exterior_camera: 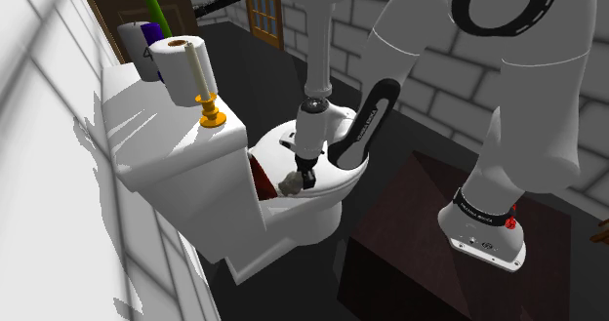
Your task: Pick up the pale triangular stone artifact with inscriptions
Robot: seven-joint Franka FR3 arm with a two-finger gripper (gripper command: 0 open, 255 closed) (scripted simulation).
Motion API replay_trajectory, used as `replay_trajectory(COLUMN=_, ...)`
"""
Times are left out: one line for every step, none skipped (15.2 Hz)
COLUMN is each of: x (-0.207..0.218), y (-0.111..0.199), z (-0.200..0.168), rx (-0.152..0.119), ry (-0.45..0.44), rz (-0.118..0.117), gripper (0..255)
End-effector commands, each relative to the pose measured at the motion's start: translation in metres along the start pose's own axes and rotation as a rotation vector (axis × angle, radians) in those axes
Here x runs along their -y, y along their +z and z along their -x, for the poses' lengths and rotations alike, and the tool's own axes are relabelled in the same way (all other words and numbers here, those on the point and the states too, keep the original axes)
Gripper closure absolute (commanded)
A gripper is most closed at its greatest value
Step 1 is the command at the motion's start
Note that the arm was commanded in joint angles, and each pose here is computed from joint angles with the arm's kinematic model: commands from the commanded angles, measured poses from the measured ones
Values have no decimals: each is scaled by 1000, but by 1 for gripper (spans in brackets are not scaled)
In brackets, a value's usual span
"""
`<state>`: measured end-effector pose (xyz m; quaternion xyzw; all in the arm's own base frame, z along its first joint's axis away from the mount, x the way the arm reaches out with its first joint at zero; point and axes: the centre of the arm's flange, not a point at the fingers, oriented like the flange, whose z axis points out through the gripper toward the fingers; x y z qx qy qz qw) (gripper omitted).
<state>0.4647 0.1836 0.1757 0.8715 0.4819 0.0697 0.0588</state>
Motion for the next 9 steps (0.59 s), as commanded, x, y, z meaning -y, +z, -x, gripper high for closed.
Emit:
replay_trajectory(x=-2, y=-10, z=-1, rx=0, ry=0, rz=0, gripper=255)
replay_trajectory(x=-3, y=-16, z=-2, rx=0, ry=0, rz=0, gripper=255)
replay_trajectory(x=-4, y=-21, z=-2, rx=0, ry=0, rz=0, gripper=255)
replay_trajectory(x=-5, y=-26, z=-2, rx=0, ry=0, rz=0, gripper=255)
replay_trajectory(x=-6, y=-31, z=-3, rx=0, ry=0, rz=0, gripper=255)
replay_trajectory(x=-6, y=-36, z=-3, rx=0, ry=0, rz=0, gripper=255)
replay_trajectory(x=-7, y=-42, z=-3, rx=0, ry=0, rz=0, gripper=255)
replay_trajectory(x=-7, y=-42, z=-3, rx=0, ry=0, rz=0, gripper=255)
replay_trajectory(x=-7, y=-42, z=-3, rx=0, ry=0, rz=0, gripper=255)
